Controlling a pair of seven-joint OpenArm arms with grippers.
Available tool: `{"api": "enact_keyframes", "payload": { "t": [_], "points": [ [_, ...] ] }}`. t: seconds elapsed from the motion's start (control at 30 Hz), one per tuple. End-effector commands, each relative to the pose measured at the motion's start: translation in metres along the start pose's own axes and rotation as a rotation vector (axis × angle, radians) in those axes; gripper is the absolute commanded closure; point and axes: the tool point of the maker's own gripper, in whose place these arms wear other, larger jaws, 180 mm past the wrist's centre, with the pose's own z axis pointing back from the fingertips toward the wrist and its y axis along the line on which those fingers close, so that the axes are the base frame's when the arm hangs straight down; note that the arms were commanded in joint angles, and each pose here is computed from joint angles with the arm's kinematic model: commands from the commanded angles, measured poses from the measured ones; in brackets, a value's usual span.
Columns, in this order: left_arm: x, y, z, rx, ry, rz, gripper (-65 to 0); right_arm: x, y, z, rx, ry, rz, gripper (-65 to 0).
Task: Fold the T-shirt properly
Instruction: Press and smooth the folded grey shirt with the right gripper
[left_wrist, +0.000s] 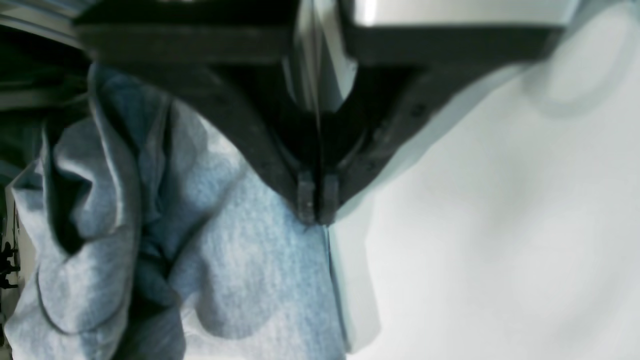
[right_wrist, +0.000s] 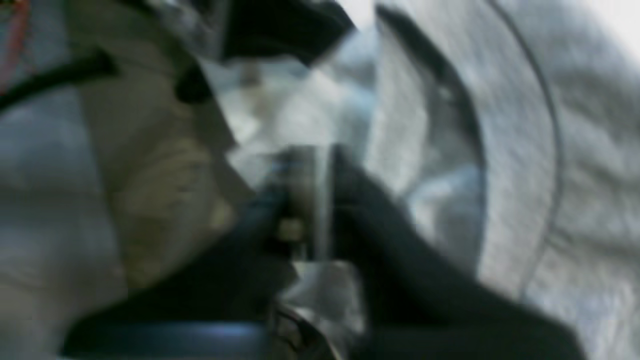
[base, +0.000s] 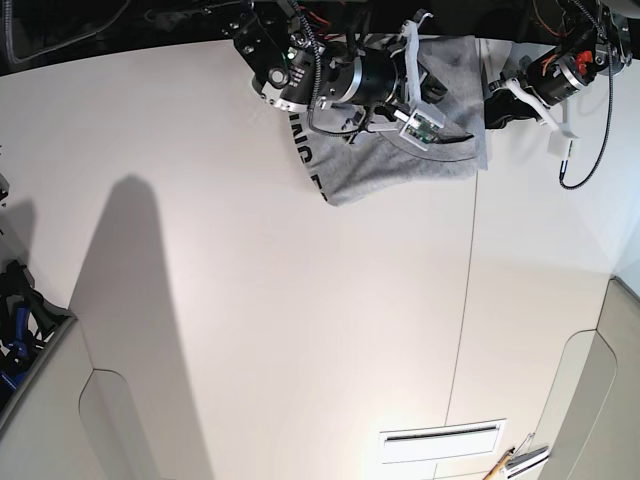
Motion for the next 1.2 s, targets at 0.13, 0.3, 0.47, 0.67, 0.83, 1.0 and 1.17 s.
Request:
{"api": "enact_keyframes", "payload": {
  "t": [0.13, 0.3, 0.47, 0.67, 0.83, 1.0, 1.17],
  "points": [
    [-0.006, 0.004, 0.003, 0.017, 0.035, -0.010, -2.9, 0.038, 0.003, 0.004, 0.028, -0.103, 0.024, 0.0],
    [-0.007, 0.004, 0.003, 0.017, 0.040, -0.010, -2.9, 0.035, 0.001, 0.001, -0.006, -0.045, 0.049, -3.7],
    [-0.007, 0.004, 0.003, 0.017, 0.040, -0.010, -2.9, 0.021, -0.005, 0.000, -0.042, 0.021, 0.061, -28.2],
    [-0.007, 0.004, 0.003, 0.018, 0.039, -0.010, -2.9, 0.005, -0.013, -0.008, -0.065, 0.081, 0.057, -28.2],
    [-0.007, 0.004, 0.003, 0.017, 0.040, -0.010, -2.9, -0.021, -0.014, -0.023, -0.039, 0.161, 0.020, -19.5],
    [-0.007, 0.004, 0.003, 0.017, 0.040, -0.010, -2.9, -0.013, 0.001, -0.025, 0.054, 0.122, -0.017, 0.0],
    [-0.007, 0.004, 0.003, 0.017, 0.040, -0.009, -2.9, 0.015, 0.015, -0.024, 0.147, 0.014, -0.021, 0.0]
  ]
}}
